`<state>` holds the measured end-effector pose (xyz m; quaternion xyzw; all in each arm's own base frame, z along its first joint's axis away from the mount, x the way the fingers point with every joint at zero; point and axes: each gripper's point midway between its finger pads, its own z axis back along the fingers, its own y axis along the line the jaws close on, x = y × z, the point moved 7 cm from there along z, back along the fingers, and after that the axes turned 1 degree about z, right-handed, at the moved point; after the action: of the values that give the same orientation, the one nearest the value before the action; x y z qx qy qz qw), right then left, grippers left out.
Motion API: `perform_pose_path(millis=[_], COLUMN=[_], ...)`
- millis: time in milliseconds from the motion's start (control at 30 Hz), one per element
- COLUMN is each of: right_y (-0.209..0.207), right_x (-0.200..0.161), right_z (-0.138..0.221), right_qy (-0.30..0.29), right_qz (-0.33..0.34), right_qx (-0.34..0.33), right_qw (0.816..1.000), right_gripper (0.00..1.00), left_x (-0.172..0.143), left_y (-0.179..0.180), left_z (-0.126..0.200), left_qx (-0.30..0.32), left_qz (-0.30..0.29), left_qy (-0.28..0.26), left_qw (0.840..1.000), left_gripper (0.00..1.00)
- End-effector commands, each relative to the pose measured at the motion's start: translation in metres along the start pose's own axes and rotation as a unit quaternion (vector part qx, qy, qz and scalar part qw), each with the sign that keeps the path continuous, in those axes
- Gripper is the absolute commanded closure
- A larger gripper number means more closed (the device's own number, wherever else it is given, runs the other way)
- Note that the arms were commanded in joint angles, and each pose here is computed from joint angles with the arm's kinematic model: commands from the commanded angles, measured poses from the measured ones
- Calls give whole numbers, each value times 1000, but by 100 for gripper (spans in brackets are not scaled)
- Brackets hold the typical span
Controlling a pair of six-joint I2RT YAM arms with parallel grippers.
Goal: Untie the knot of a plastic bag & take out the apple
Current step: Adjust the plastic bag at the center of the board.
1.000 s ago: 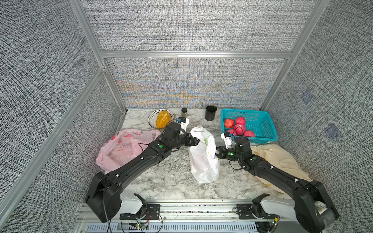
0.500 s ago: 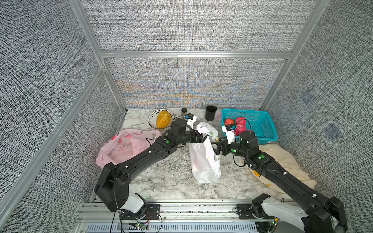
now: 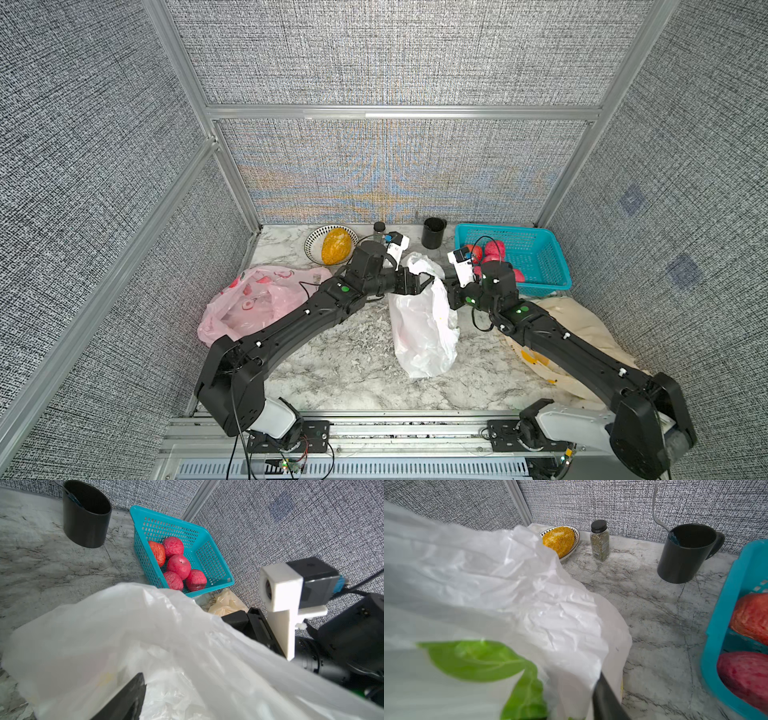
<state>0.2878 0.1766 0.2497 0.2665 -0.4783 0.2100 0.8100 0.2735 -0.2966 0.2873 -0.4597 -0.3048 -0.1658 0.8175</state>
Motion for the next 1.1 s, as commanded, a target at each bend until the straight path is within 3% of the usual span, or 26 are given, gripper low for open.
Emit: perform_pose_path(millis=[0,133,267,300,533,800,1067], right_y=[8,12,14,14,15,18,23], right_x=[13,16,11,10,9,13,12], right_z=[2,7,12,13,17,19,21], right_qy=[-32,-44,-57,-62,-84,-95,-90], right_qz=[-3,-26,-68,-79,-137,-153,-153], right_qx=[30,46,60,63,80,102,124], right_qw=[999,998,994,993,984,978,976], right_gripper=[100,100,100,100,100,100,100], left_x=[-15,-29,-36,-37,-43,-49,-48], left_y=[7,19,22,22,13,16,9], left_z=[-1,5,17,19,27,29,5], left_qx=[22,62,78,78,57,63,66], left_qz=[-15,-24,-29,-29,-35,-33,-46], left_qy=[59,87,81,75,45,28,18], left_qw=[998,994,993,994,997,997,997], left_gripper=[17,11,7,1,0,0,0])
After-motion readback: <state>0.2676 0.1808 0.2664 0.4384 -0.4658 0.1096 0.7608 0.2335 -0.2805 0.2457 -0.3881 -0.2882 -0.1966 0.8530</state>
